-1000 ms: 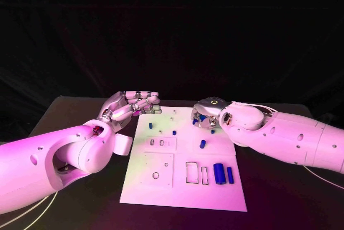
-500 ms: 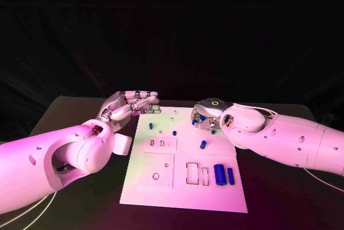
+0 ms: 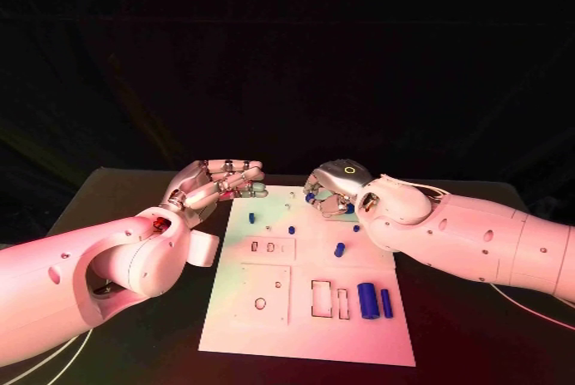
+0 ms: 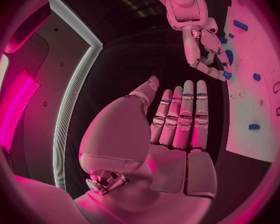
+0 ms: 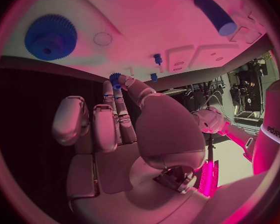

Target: Assemble the parts on the task board

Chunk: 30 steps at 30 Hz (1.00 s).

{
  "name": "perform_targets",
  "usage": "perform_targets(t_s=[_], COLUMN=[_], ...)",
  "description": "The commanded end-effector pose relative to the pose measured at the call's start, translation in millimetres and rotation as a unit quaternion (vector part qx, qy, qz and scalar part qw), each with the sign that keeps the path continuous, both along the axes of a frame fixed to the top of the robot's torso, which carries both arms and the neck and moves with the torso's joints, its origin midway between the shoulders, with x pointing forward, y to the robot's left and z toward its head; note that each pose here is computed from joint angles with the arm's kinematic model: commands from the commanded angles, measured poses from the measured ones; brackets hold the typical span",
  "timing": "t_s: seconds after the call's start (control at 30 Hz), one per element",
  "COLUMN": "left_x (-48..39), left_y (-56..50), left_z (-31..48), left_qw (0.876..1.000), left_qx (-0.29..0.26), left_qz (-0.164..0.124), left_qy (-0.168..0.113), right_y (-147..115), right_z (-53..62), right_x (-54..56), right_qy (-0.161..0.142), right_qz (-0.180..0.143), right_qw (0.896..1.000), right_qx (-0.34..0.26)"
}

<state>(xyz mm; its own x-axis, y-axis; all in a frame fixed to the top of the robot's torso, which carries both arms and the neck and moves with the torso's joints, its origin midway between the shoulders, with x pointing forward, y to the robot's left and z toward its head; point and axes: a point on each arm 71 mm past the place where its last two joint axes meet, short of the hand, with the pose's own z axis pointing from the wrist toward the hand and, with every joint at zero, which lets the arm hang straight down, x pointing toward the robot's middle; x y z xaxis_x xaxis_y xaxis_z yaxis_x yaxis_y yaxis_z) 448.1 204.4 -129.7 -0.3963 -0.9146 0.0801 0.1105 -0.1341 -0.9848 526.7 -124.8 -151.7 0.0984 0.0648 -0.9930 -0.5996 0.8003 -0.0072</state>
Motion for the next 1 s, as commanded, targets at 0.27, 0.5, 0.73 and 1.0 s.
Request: perform_targets(t_s=[0.27, 0.5, 0.73, 1.0], left_x=[-0.4, -0.6, -1.4, -1.7], left_y=[-2.5, -4.0, -5.8, -6.3], left_z=[1.7, 2.4, 5.4, 8.5], left_qw=[1.000, 1.000, 1.000, 1.000], left_qx=[-0.004, -0.005, -0.006, -0.007], left_qz=[-0.011, -0.013, -0.016, -0.018], left_qy=[-0.007, -0.008, -0.010, -0.013], right_y=[18, 27, 31, 32], right_z=[5.9, 5.1, 3.9, 3.3], right_x=[6.5, 12.9, 17.5, 21.0], right_qy=[-0.029, -0.027, -0.026, -0.029], right_qz=[-0.005, -0.006, -0.010, -0.015], right_qw=[0.999, 0.999, 0.999, 0.999], right_qx=[0.022, 0.021, 0.017, 0.013])
